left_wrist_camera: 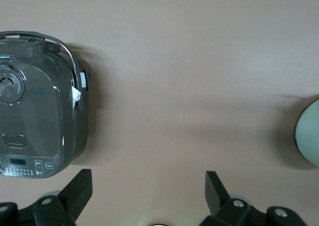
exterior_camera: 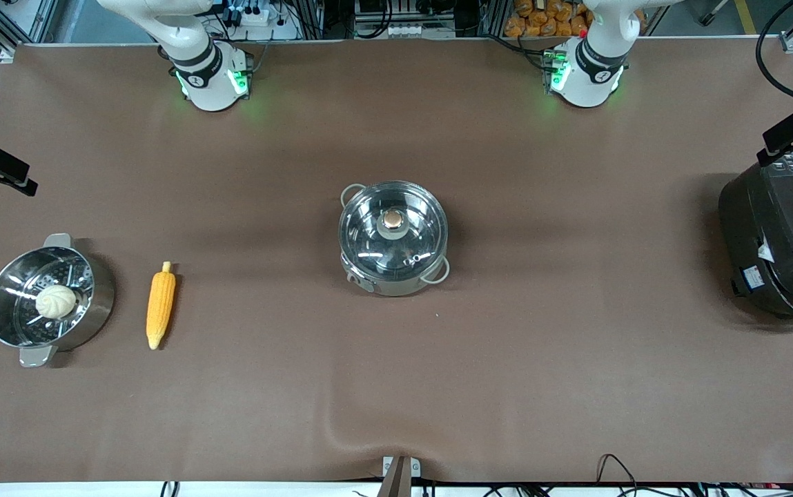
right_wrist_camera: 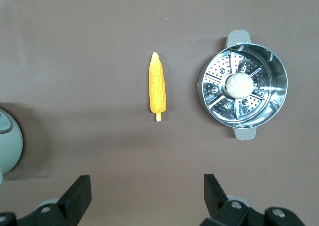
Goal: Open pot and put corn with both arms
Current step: 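Move the left gripper toward the glass lid on the middle pot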
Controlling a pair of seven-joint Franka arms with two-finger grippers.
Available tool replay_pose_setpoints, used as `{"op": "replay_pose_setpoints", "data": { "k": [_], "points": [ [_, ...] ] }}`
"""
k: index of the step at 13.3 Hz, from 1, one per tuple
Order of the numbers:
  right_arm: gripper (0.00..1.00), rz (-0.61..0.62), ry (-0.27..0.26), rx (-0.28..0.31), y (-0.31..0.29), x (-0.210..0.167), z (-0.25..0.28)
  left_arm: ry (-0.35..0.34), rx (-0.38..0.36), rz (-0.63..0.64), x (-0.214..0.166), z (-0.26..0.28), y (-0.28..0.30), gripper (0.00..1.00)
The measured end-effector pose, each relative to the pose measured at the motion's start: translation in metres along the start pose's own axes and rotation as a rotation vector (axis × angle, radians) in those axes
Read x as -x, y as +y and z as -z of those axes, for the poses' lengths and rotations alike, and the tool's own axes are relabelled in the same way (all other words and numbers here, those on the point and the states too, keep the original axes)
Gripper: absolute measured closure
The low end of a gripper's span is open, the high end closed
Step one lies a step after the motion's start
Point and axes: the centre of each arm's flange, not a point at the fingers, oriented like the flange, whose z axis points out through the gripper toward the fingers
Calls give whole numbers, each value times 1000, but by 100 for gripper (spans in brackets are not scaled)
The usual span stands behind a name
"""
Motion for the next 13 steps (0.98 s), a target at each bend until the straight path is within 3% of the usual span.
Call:
{"op": "replay_pose_setpoints", "data": {
  "k": [6,8,10,13],
  "points": [
    [0,-5,0,0,3,0,0,-14,4,0,-4,-7,0,0],
    [0,-7,-4,0,4,0,-2,-16,60,-7,-17,-22,15,0],
    [0,-7,-16,0,4,-2,-8,-22,103,38,-30,-40,59,0],
    [0,-9,-48,0,5,-9,-24,-75,104,138,-23,-66,164,0]
  ]
}}
